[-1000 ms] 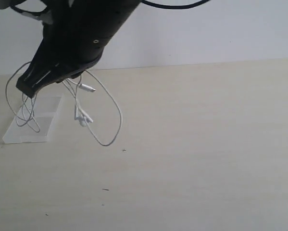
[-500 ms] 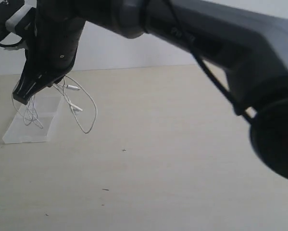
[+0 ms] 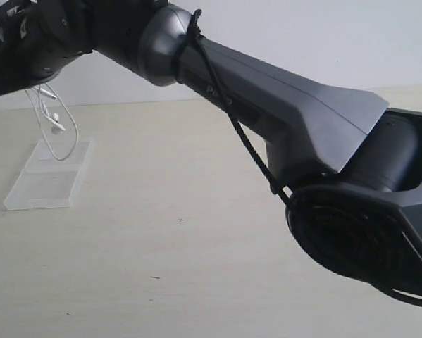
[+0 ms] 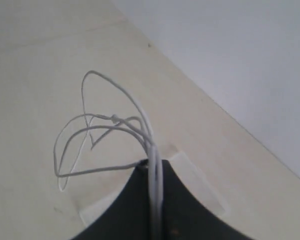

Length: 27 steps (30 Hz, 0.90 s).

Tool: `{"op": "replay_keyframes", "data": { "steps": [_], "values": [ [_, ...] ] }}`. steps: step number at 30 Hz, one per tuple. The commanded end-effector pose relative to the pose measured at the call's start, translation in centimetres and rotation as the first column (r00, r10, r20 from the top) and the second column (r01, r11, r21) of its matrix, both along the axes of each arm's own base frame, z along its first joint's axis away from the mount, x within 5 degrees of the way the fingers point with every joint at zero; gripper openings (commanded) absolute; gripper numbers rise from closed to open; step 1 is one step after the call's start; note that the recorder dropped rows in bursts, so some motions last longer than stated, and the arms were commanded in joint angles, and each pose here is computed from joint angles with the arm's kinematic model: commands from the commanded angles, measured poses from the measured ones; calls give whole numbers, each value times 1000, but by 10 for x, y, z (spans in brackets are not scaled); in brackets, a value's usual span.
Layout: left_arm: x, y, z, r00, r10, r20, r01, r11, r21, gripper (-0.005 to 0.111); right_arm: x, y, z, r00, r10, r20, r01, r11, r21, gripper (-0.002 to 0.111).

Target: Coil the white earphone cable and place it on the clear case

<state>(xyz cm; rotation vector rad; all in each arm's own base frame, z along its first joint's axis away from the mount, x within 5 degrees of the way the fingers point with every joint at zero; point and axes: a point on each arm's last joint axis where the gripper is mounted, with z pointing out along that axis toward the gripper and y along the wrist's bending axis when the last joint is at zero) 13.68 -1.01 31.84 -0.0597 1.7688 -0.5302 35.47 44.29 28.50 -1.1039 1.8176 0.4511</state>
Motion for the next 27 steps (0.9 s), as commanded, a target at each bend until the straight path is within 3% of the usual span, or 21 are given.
{"op": "replay_keyframes", "data": {
  "steps": [1, 4, 7, 12, 16, 20, 27],
  "values": [
    [0, 3, 1, 999, 35, 15, -35, 999, 8, 31, 14, 3, -2, 996, -17, -91, 38, 972, 232, 0],
    [0, 4, 1, 999, 42, 19, -42, 999, 16, 31, 23, 1, -7, 984, 19, -177, 44, 936, 349, 0],
    [0, 4, 1, 999, 44, 19, -44, 999, 16, 31, 21, -1, -11, 973, 52, -226, 22, 949, 314, 0],
    [1, 5, 1, 998, 54, 21, -54, 998, 17, 31, 15, -4, 2, 910, 190, -368, -11, 899, 438, 0],
    [2, 17, 4, 979, 195, 52, -197, 980, 34, 29, 35, -28, 2, 846, 233, -480, 34, 874, 484, 0],
    [3, 29, 6, 945, 320, 74, -323, 945, 43, 29, 59, -49, -6, 830, 208, -517, 98, 859, 502, 0],
    [3, 34, 6, 926, 370, 82, -374, 926, 46, 30, 71, -44, -38, 793, 241, -559, 145, 816, 559, 0]
  ]
}}
